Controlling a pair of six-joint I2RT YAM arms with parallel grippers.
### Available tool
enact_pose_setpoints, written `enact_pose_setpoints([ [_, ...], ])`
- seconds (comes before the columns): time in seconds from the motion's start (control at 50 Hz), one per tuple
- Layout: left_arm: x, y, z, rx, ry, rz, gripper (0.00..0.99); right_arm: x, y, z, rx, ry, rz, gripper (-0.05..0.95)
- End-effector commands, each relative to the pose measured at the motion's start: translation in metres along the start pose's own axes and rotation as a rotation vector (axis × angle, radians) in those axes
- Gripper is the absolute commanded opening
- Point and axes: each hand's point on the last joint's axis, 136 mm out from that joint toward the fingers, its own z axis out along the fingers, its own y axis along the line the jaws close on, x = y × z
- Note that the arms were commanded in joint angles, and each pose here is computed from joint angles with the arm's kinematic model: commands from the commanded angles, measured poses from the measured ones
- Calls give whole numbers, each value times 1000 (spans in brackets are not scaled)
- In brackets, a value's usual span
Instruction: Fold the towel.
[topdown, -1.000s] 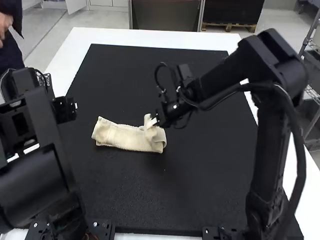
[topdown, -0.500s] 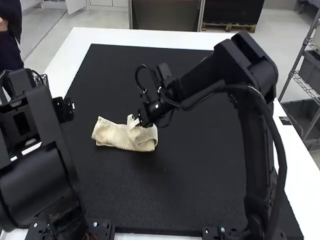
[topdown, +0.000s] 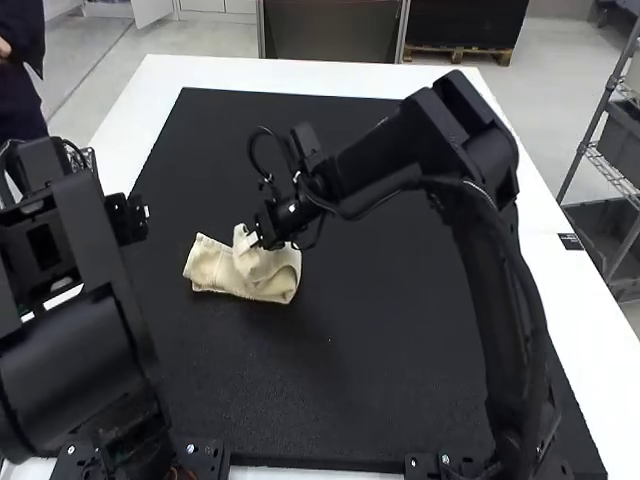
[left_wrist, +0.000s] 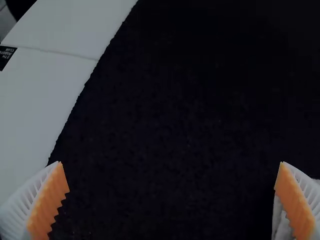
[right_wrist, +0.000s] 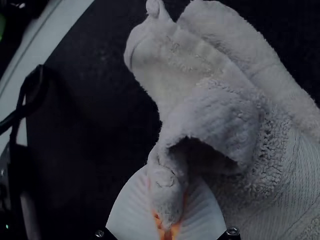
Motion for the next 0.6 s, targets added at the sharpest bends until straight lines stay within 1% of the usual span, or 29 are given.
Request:
enact_pose_setpoints([
  [0.0,-13,-1,-6,5,-46,3,969,-19,17,6,-46,-22,-27,-20],
  [0.14,-12,-1,-6,5,-45,2,969,-27,22,17,-64,-25,-45,-20],
  [0.34,-13,-2,-6,6,-48,4,969,-24,32,35,-90,-1,-61,-20],
  [0.58,-11,-2,-5,8,-45,4,969,-27,35,46,-109,2,-73,-18],
])
